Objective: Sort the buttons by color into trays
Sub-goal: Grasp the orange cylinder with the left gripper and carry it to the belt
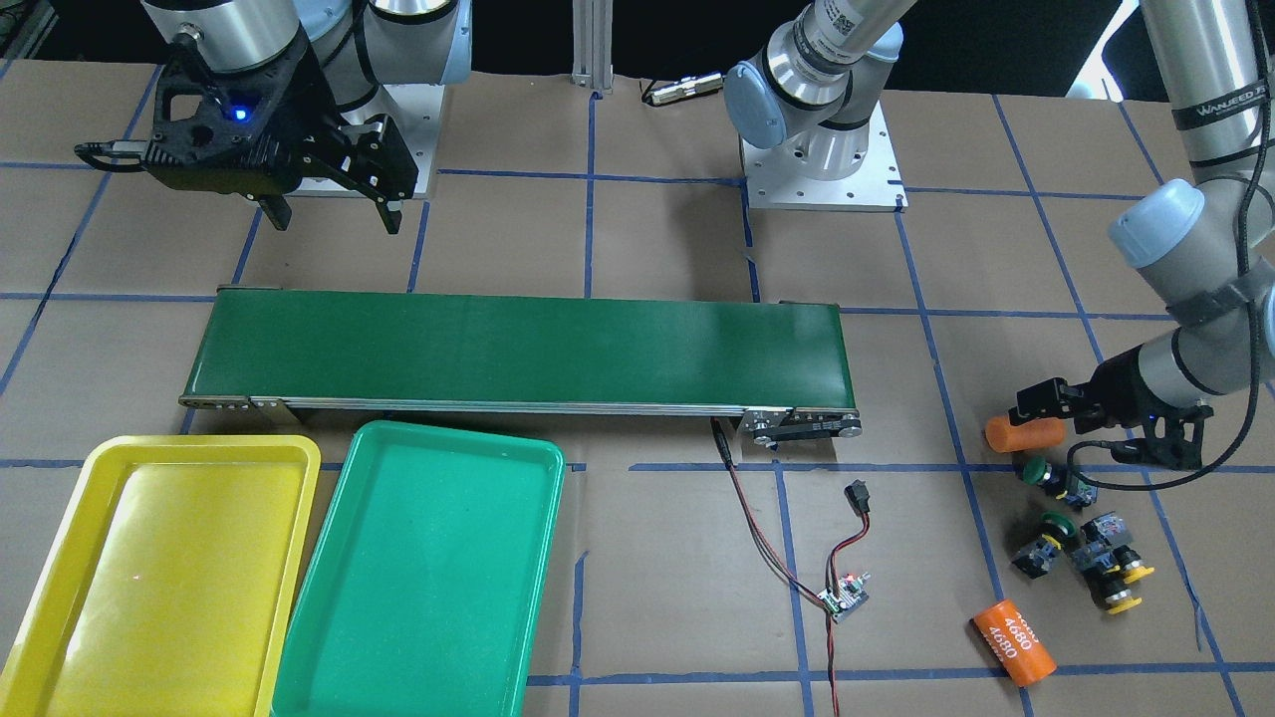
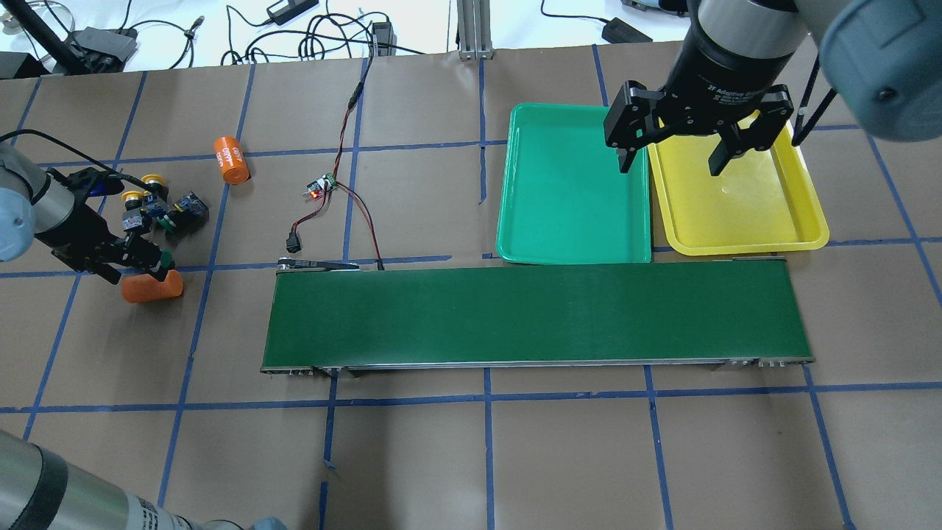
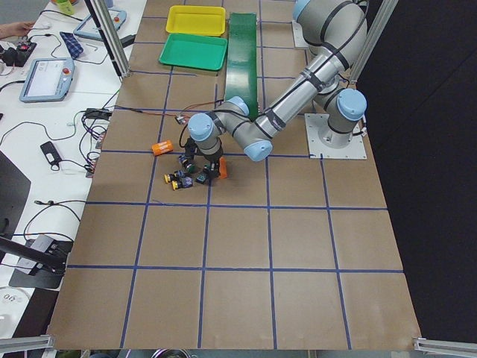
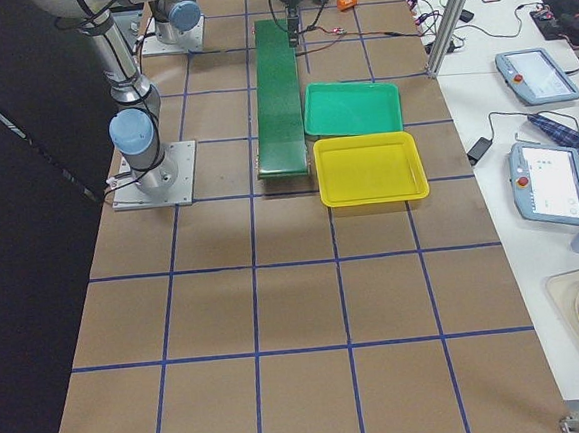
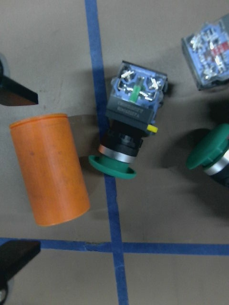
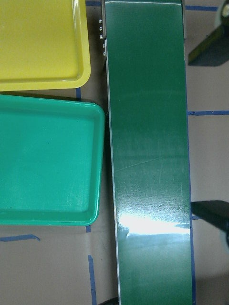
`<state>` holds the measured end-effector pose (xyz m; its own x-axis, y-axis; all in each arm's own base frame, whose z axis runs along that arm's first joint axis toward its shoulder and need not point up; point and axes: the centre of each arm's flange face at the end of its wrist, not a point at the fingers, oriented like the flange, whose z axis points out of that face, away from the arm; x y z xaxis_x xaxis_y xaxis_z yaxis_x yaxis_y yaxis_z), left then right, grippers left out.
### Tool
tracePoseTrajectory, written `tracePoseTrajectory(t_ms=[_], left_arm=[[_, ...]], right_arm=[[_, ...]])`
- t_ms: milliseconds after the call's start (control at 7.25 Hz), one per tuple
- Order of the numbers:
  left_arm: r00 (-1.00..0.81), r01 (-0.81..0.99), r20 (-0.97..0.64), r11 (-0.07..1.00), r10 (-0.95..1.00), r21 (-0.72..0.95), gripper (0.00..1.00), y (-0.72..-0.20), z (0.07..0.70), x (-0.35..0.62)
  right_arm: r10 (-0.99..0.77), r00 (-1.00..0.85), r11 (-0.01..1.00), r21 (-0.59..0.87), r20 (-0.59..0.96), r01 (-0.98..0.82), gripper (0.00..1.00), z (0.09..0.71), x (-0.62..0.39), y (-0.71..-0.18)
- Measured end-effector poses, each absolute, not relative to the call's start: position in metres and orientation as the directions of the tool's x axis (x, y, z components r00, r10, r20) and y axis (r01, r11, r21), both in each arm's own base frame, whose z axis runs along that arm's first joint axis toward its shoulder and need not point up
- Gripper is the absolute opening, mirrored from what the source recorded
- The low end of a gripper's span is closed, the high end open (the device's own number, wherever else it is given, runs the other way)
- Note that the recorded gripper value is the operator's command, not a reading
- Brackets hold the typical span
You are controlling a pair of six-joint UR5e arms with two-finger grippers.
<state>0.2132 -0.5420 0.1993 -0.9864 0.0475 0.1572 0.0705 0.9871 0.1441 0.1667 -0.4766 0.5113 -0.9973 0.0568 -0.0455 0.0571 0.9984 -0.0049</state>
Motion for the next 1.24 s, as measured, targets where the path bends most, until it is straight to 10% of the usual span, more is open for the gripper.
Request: tracePoseTrajectory(t_ms=[138, 276, 414, 1241], left_arm=[[-0.985, 0.069, 0.167, 0.985, 0.043, 0.156, 0.95, -0.543, 0.190, 0.214], [-0.984, 0.068, 0.176, 0.984, 0.038, 0.165, 0.34, -0.543, 0.182, 0.214], [-0.983, 0.067, 0.179, 0.984, 0.037, 0.166, 0.13, -0.544, 0.178, 0.214], [-0.987, 0.051, 0.157, 0.986, 0.025, 0.162, 0.09, -0.535, 0.294, 0.055]], right_arm=[[0.057, -0.997, 0.998, -0.005, -0.045, 0.057, 1.00, 0.511, 0.167, -0.477], [0.057, -0.997, 0.998, -0.005, -0.045, 0.057, 1.00, 0.511, 0.167, -0.477], [0.057, -0.997, 0.998, -0.004, -0.045, 0.057, 1.00, 0.511, 0.167, -0.477], [0.056, -0.997, 0.998, -0.004, -0.045, 0.057, 1.00, 0.511, 0.167, -0.476]])
